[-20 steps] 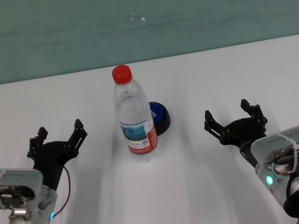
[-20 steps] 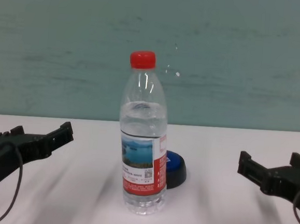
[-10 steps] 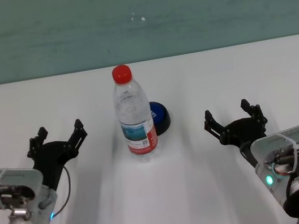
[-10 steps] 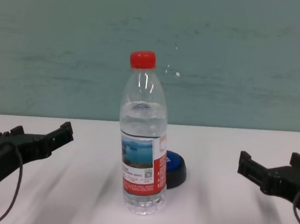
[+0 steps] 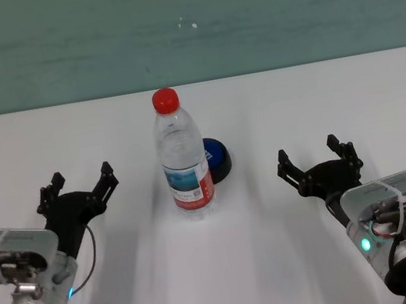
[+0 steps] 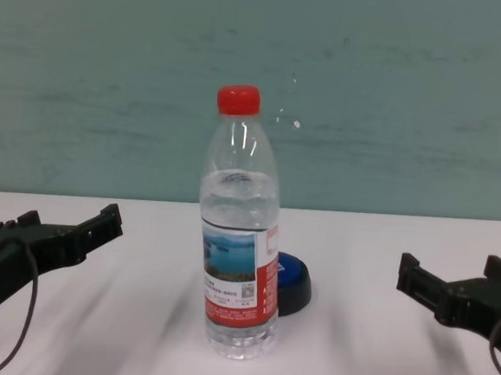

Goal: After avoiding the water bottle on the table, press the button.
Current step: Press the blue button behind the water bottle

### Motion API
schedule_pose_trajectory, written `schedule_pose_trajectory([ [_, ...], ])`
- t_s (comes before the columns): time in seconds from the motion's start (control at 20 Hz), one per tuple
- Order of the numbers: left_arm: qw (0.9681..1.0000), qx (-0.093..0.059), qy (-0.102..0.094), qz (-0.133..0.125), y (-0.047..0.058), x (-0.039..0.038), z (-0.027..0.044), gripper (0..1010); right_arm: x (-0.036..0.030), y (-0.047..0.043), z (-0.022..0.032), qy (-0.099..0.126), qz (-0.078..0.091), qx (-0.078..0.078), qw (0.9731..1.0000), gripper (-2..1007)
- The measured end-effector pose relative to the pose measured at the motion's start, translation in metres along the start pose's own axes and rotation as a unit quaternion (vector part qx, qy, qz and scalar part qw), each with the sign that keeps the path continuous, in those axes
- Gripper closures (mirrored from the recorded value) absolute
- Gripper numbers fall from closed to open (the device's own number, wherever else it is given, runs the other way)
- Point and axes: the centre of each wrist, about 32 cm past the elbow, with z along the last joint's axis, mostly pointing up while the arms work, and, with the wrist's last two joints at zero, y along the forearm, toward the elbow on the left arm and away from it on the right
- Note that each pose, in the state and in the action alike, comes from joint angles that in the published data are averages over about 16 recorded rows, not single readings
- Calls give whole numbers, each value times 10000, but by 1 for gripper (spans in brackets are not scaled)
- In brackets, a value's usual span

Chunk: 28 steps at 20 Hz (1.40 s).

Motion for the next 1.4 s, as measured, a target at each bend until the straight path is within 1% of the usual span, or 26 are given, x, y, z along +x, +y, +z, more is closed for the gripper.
schedule_pose_trajectory([
  [0.25, 10000, 26, -65, 35, 34, 14, 0, 10, 0, 0, 0, 0, 0, 0, 10000, 1],
  [0.35, 9999, 44, -135, 75, 64, 26, 4, 10, 0, 0, 0, 0, 0, 0, 10000, 1],
  [0.5, 9995, 67, -271, 139, 137, 52, 15, 10, 0, 0, 0, 0, 0, 0, 10000, 1],
  [0.65, 9989, 81, -425, 161, 252, 77, 25, 10, 0, 0, 0, 0, 0, 0, 10000, 1],
  [0.85, 9978, 106, -646, 111, 464, 100, 34, 10, 0, 0, 0, 0, 0, 0, 10000, 1],
  [1.0, 9969, 110, -782, 2, 629, 96, 43, 10, 0, 0, 0, 0, 0, 0, 10000, 1],
  [1.15, 9960, 74, -863, -226, 775, 77, 40, 10, 0, 0, 0, 0, 1, 0, 10000, 1],
  [1.3, 9945, 7, -918, -502, 882, 50, 17, 10, 0, 0, 0, 0, 0, 0, 10000, 1],
  [1.4, 9932, -41, -954, -670, 923, 33, -4, 10, 0, 0, 0, 0, 0, 0, 10000, 1],
])
